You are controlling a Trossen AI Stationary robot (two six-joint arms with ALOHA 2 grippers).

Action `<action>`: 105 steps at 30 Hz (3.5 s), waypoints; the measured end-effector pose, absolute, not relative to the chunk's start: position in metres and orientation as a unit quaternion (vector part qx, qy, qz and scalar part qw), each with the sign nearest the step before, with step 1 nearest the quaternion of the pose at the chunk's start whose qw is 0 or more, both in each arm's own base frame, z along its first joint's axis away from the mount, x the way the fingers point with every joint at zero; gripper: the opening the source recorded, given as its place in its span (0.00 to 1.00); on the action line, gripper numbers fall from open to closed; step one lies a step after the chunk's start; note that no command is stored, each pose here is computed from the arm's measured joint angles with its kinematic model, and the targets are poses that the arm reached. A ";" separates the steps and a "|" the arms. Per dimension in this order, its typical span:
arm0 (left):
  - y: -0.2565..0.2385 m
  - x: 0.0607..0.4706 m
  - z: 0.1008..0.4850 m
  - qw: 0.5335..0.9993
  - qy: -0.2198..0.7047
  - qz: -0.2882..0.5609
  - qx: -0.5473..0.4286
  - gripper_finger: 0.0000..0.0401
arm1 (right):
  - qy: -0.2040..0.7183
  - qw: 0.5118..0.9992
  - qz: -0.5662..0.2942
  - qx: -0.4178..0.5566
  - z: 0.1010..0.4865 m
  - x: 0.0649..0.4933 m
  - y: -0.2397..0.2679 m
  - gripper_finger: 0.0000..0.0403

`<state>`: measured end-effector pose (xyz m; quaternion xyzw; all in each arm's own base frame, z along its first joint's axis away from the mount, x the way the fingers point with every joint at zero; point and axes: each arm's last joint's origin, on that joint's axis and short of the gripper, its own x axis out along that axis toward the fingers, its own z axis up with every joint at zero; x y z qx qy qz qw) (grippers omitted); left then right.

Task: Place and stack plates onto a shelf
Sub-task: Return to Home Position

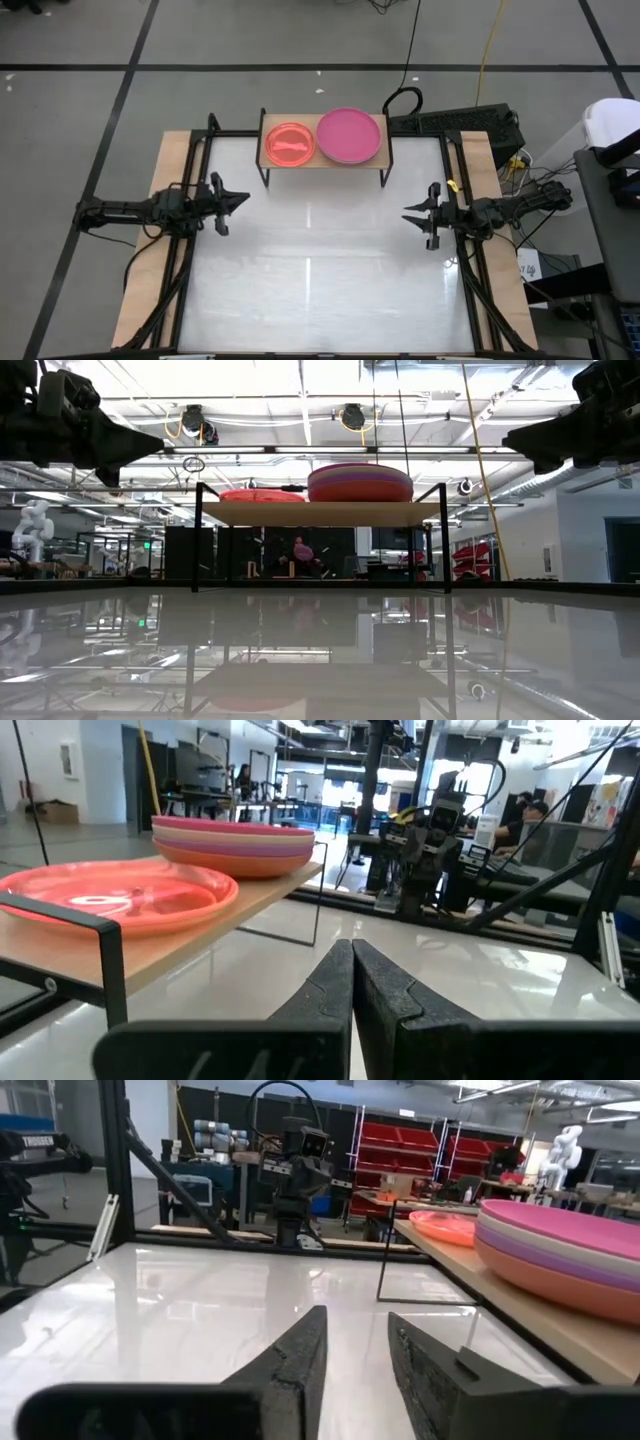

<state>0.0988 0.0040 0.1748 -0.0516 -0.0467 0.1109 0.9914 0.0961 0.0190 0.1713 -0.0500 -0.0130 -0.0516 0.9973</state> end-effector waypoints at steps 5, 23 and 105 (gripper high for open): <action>0.004 0.099 0.176 0.992 -0.050 0.111 -0.041 0.01 | -0.013 0.997 -0.052 -0.051 0.171 0.096 0.019 0.08; 0.004 0.098 0.183 0.988 -0.090 0.109 -0.059 0.01 | -0.018 0.998 -0.051 -0.012 0.172 0.096 0.019 0.02; 0.005 0.097 0.187 0.979 -0.119 0.115 -0.122 0.01 | -0.021 0.998 -0.050 -0.012 0.173 0.096 0.019 0.02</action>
